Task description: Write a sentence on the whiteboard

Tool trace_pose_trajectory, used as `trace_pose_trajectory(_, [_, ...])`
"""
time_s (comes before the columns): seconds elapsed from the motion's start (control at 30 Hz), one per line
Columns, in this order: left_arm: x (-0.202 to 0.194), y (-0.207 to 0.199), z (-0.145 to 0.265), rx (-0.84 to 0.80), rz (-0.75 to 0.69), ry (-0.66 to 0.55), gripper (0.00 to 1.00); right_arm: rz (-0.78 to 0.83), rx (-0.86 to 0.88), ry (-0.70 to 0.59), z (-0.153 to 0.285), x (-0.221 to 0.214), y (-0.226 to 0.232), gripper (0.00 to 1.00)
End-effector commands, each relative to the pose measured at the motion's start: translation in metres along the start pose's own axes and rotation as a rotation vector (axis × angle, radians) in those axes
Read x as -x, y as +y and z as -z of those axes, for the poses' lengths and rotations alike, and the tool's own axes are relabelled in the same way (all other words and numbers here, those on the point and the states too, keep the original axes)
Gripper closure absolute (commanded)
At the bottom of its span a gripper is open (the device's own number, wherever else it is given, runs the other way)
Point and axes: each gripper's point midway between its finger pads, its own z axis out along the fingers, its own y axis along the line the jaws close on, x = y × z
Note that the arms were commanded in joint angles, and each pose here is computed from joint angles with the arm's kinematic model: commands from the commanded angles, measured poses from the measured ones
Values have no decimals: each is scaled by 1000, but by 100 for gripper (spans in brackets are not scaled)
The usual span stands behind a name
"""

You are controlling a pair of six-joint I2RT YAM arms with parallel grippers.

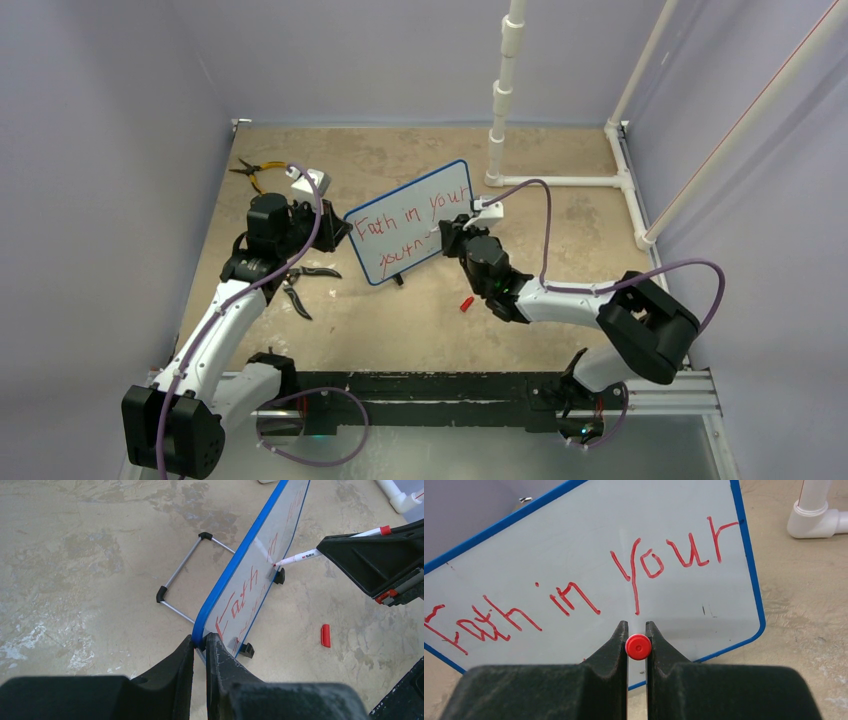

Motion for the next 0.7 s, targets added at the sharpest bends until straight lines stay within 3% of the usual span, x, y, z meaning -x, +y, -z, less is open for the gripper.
trace_pose_trajectory(0.0, [-9,-3,-1,-25,5,26,100,-40,16,-96,-3,38,12,100])
trace_pose_trajectory(0.67, [-8,-4,-1,-28,5,23,100,-14,92,1,-4,1,22,100])
